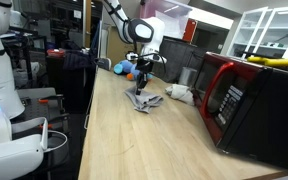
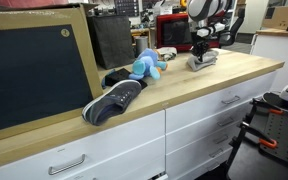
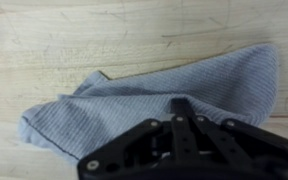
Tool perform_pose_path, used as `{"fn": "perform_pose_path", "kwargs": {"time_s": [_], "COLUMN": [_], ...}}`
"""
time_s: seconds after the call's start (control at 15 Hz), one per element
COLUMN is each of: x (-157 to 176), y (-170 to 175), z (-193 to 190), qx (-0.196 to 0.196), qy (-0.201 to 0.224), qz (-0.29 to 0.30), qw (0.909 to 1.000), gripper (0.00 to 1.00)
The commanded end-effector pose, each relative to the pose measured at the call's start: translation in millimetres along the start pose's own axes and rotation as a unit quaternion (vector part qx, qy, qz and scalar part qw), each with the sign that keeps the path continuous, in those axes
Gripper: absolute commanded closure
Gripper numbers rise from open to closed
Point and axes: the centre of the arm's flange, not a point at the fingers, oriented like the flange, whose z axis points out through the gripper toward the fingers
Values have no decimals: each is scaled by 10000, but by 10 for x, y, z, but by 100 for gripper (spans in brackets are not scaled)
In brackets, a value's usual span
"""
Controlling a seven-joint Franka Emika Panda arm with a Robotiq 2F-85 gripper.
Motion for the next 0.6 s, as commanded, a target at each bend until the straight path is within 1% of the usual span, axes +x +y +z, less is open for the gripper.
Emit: {"fn": "perform_pose_path", "kwargs": {"time_s": [0.0,0.2,0.4,0.53], "x": [-126,-162,-204,-241], "y": [-19,0,25,37], "z": [62,116,183,226], "qx": [-156,-321,-709,-909], "qy": [-2,-27,53,-14], "qz": [-53,-214,-549,-840], "qw": [9999,9993,9960,9923], "gripper": [100,100,100,100]}}
